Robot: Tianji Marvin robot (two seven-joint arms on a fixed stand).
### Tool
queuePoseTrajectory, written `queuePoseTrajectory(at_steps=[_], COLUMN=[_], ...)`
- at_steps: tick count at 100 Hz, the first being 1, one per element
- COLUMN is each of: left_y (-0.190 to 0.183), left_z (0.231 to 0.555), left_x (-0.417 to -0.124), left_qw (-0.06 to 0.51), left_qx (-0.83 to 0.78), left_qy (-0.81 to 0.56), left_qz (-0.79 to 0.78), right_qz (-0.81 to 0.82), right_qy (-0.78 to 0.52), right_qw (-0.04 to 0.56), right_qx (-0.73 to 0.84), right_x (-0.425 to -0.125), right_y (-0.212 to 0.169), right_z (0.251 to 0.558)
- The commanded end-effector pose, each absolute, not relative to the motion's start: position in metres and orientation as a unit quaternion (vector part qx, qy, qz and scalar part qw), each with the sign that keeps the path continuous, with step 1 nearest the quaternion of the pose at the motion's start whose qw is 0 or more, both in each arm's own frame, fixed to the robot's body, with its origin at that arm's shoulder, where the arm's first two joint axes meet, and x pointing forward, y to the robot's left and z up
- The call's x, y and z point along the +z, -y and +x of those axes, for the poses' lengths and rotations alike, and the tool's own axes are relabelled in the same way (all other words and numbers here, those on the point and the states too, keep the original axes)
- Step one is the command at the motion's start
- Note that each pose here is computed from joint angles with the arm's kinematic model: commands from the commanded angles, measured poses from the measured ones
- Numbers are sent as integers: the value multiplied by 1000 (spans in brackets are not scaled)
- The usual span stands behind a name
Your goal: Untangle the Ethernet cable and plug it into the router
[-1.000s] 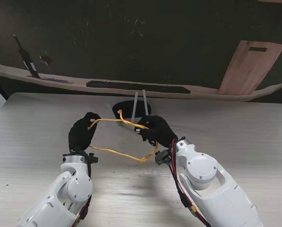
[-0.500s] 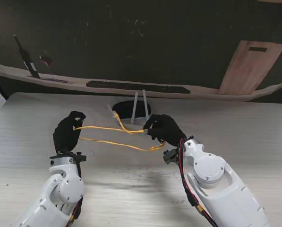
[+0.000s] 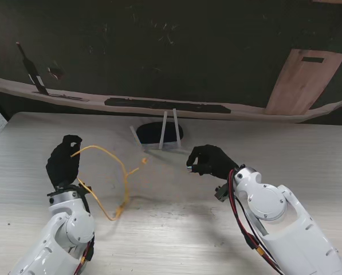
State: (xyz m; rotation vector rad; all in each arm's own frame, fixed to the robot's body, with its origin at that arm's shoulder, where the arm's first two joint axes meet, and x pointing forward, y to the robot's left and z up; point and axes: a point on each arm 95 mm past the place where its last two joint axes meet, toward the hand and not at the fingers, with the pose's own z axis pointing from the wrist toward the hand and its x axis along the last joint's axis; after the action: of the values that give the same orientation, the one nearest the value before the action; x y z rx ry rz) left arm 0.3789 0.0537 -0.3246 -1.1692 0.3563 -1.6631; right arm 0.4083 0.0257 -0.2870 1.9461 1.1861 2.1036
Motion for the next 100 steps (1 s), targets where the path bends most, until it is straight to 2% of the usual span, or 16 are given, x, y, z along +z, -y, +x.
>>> queuePoseTrajectory(at_steps=[1,23,61,100], left_y=[-58,-51,-13,30], left_z=[378,374,377,379], left_x=[-325,-322,-306,-284], left_qw=[519,475,314,180], left_qx=[-688,-703,-741,-767], left_qy=[-143,-155,-230,-335], left_qz=[-487,-506,-547,-517], right_qz=[629,627,622,596], right_qy=[-394,-397,-371,-347], right_qw=[21,22,7,13], right_qx=[670,670,690,724], right_x=[-291,-294,-301,-301], right_y=[-24,-28,-55,-75], right_z=[407,407,405,406])
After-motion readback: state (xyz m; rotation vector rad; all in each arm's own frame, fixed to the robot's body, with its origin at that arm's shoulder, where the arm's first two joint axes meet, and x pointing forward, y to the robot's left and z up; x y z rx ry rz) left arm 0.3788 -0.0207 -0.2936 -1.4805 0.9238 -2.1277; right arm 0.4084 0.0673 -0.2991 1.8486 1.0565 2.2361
